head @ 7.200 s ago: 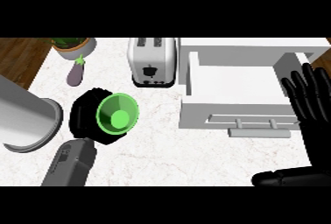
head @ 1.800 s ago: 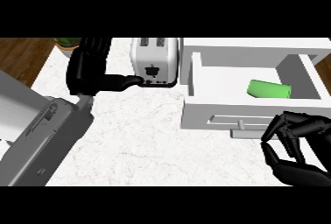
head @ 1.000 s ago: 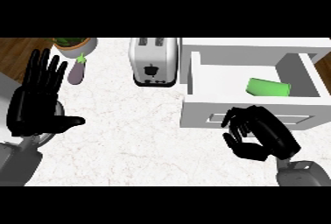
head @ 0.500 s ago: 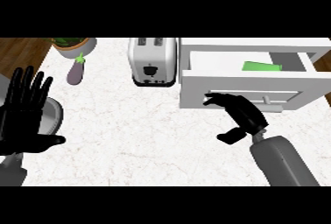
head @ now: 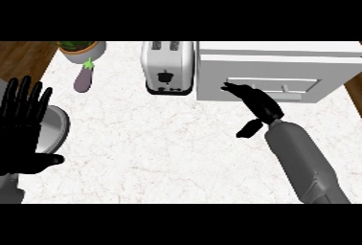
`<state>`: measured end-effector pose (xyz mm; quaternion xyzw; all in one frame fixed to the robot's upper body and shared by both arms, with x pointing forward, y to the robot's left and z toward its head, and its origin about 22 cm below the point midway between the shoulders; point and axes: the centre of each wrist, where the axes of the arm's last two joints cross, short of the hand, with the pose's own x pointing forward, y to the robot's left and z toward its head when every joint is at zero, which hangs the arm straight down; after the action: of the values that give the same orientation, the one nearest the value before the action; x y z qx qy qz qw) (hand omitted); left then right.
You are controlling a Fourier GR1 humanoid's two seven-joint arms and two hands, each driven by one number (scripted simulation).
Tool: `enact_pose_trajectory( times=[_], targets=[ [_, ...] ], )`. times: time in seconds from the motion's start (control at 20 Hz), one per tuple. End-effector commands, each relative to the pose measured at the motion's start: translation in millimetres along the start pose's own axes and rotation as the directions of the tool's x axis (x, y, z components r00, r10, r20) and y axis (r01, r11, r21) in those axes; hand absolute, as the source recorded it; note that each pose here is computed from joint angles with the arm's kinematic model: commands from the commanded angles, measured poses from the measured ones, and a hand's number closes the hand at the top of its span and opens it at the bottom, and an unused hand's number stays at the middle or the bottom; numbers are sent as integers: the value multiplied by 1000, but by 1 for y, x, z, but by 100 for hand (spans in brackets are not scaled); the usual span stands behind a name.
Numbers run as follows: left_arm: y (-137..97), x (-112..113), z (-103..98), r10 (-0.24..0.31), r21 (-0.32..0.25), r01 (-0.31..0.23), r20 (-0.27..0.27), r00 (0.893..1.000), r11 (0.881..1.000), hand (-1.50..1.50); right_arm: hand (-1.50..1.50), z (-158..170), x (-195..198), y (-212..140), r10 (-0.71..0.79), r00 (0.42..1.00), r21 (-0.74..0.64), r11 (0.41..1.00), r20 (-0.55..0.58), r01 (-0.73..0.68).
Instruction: Pick up the cup, place it into the drawer and close the drawer
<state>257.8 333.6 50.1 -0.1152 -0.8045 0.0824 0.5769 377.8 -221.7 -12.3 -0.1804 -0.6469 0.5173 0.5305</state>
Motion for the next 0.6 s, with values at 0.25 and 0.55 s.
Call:
enact_pose_trajectory(
  times=[0.25,0.55],
  targets=[
    [13,-10,3,11,-13,-11,-6,1000,1000,-150,-150,-26,-18,-53,-68,997,43,997,-27,69],
    [6,-4,-14,24,-48,-25,-12,1000,999,-150,-150,-22,-30,-77,-43,998,24,999,-55,45]
  ],
)
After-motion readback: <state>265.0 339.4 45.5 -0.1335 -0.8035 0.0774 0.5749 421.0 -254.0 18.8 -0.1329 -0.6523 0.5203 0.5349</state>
